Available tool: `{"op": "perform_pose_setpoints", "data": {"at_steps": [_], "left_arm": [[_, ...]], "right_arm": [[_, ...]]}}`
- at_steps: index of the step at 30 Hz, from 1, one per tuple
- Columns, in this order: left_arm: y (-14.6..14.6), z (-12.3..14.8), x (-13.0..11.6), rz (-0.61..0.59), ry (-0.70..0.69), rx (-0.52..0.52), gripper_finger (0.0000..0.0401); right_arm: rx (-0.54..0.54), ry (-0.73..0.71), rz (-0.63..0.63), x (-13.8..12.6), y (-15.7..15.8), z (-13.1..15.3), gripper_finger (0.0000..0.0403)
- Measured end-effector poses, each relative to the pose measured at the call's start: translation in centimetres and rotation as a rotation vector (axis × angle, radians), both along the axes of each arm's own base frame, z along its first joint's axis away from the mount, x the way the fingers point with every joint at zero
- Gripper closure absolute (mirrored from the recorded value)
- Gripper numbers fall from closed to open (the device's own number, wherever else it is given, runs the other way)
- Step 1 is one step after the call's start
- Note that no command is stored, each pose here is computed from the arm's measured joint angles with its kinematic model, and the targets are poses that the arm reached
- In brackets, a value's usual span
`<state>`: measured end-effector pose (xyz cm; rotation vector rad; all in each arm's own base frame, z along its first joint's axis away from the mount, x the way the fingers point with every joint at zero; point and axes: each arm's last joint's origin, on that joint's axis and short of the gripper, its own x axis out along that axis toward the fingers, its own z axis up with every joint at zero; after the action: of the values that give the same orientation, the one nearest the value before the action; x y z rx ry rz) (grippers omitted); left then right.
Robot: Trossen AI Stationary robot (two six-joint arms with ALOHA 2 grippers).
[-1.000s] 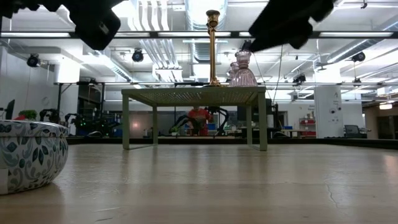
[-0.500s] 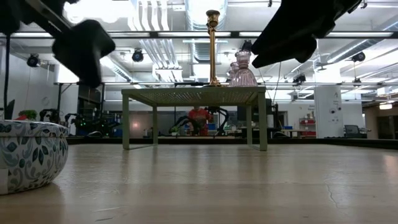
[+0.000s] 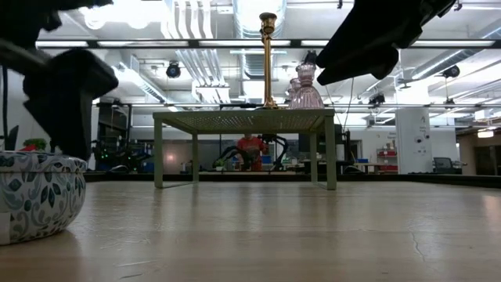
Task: Pick & Place candle stick holders
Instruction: Put the green scented candle on the shelf
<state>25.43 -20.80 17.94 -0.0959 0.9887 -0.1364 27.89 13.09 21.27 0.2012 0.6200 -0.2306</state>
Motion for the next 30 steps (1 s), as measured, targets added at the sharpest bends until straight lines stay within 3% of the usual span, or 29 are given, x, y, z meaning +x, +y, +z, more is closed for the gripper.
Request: {"op": "perform_pose_setpoints", "data": {"at_steps": [8,23,30], "left_arm": [[-0.4,-2.0,0.3,0.012,0.058,0.021,0.0007],[-0.5,-1.9,0.6,0.032,0.007,0.025,0.0007],[-0.6,-1.8,0.7,0.032,-0.011,0.020,0.0051]], "right_arm": [[-0.005,-0.004,-0.006,0.0,0.0,0.0,0.0197],[-0.017,-0.004,-0.017,-0.1,-0.1,-0.2,0.0197],[-0.019,-0.003,-0.019,-0.1,-0.2,-0.4,0.0197]]}}
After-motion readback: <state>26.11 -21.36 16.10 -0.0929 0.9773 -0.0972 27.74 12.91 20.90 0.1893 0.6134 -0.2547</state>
